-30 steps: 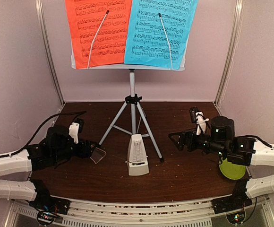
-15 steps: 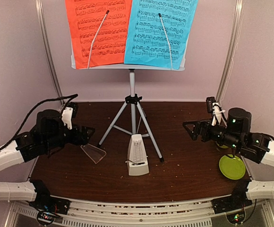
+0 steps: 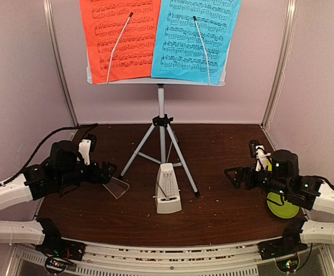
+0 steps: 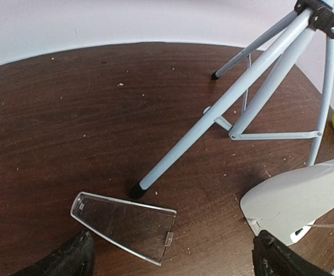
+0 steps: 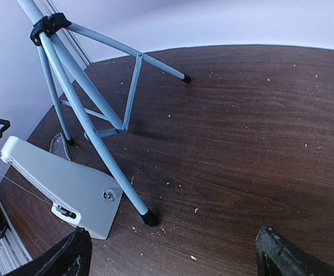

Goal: Set up the instrument practice props

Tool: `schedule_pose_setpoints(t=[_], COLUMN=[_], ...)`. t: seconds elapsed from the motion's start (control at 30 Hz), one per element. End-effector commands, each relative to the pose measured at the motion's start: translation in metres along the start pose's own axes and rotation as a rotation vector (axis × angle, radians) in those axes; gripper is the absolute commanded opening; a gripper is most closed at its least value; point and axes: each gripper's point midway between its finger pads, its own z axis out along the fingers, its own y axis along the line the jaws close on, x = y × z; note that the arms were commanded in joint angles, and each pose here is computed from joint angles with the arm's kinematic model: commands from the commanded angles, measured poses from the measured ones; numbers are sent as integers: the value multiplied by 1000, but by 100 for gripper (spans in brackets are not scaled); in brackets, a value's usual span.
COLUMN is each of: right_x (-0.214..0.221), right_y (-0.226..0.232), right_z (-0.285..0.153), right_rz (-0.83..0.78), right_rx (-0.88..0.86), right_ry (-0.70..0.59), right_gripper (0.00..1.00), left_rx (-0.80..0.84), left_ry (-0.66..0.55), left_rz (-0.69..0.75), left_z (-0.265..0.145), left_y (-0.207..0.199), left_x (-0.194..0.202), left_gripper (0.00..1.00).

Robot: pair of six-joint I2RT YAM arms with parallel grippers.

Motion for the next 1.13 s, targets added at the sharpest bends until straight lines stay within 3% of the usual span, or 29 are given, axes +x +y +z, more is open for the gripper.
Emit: schedule_pose_setpoints(t=[0.0,0.2,0.67,1.1], right_x=[5,22,35,24], right_y=[-2,-11,-19,-15], right_z=[3,8,28,32], right_rz=[41,53,83,90], right_rx=[-17,4,11,-6], right_ry=[-12,14,40,24], right_gripper=[100,100,100,100], left_rx=[-36,-53,-108,-155], left_ry=[-14,13,91,51], left_rz=[-77,-104,-73,-105], left_z=[3,18,60,48], left_y=[11,15,8,25], left_x=[7,23,18,15], left_gripper=[98,98,98,98])
